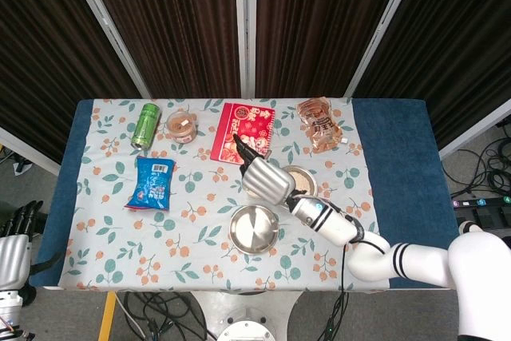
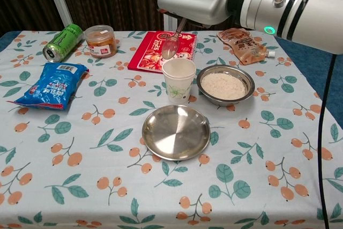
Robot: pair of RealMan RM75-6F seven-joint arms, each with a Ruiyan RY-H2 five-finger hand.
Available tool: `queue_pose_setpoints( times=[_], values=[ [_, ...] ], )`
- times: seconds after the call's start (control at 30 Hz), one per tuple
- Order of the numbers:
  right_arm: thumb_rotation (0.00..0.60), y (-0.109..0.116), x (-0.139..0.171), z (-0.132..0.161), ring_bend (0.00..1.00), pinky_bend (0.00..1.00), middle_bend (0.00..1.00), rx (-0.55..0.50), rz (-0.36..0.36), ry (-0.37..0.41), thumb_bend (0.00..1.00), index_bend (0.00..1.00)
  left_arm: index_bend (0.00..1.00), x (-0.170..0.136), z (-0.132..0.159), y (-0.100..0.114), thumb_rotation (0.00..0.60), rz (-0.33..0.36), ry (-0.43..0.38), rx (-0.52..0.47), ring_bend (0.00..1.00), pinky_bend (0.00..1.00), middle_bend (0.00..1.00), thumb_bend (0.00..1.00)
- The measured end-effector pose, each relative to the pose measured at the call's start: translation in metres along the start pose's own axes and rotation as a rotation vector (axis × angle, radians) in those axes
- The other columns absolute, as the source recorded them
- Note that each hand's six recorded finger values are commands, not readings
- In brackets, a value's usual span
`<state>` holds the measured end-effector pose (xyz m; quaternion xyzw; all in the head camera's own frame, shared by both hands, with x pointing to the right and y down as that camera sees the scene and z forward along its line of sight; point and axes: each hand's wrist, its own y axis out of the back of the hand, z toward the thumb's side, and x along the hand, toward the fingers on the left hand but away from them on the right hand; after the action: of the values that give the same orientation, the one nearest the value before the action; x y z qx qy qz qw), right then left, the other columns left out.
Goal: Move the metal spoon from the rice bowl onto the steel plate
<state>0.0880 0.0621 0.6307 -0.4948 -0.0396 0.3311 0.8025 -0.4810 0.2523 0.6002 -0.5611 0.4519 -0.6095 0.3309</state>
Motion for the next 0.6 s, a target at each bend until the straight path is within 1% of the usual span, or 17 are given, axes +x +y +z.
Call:
queue_pose_setpoints(
  times=[0.1, 0.2, 0.3, 0.43, 0.5, 0.6],
  values=[
    [0.600, 0.005, 0.019, 0.007, 0.17, 0.03, 0.52, -0.135, 0.016, 0.001, 0.33, 0.60, 0.12, -0.001, 0.002, 0.001, 0.600, 0.003, -0.004, -0.002, 0.12, 0.21, 0.18, 0.06],
    [0.600, -0.003, 0.037, 0.021, 0.17, 0.02, 0.52, -0.241, 0.064, 0.018, 0.33, 0.59, 0.12, -0.002, 0.003, 0.002, 0.600, 0.006, -0.006, -0.004, 0.12, 0.21, 0.18, 0.06],
    [0.600, -0.009, 0.043, 0.039, 0.17, 0.02, 0.51, -0.293, 0.088, 0.039, 0.33, 0.58, 0.12, -0.004, 0.002, 0.002, 0.600, 0.006, -0.003, -0.006, 0.12, 0.21, 0.18, 0.06],
    [0.600, -0.015, 0.043, 0.064, 0.17, 0.01, 0.51, -0.346, 0.102, 0.059, 0.33, 0.57, 0.12, -0.006, 0.001, 0.003, 0.600, 0.012, 0.000, -0.009, 0.12, 0.21, 0.18, 0.06],
    [0.600, -0.018, 0.043, 0.078, 0.17, 0.01, 0.51, -0.366, 0.112, 0.074, 0.33, 0.56, 0.12, -0.007, 0.000, 0.003, 0.600, 0.011, 0.003, -0.010, 0.12, 0.21, 0.18, 0.06],
    [0.600, -0.025, 0.044, 0.097, 0.17, 0.01, 0.50, -0.368, 0.131, 0.105, 0.33, 0.55, 0.12, -0.008, -0.001, 0.001, 0.600, 0.009, 0.006, -0.014, 0.12, 0.21, 0.18, 0.06]
  ],
)
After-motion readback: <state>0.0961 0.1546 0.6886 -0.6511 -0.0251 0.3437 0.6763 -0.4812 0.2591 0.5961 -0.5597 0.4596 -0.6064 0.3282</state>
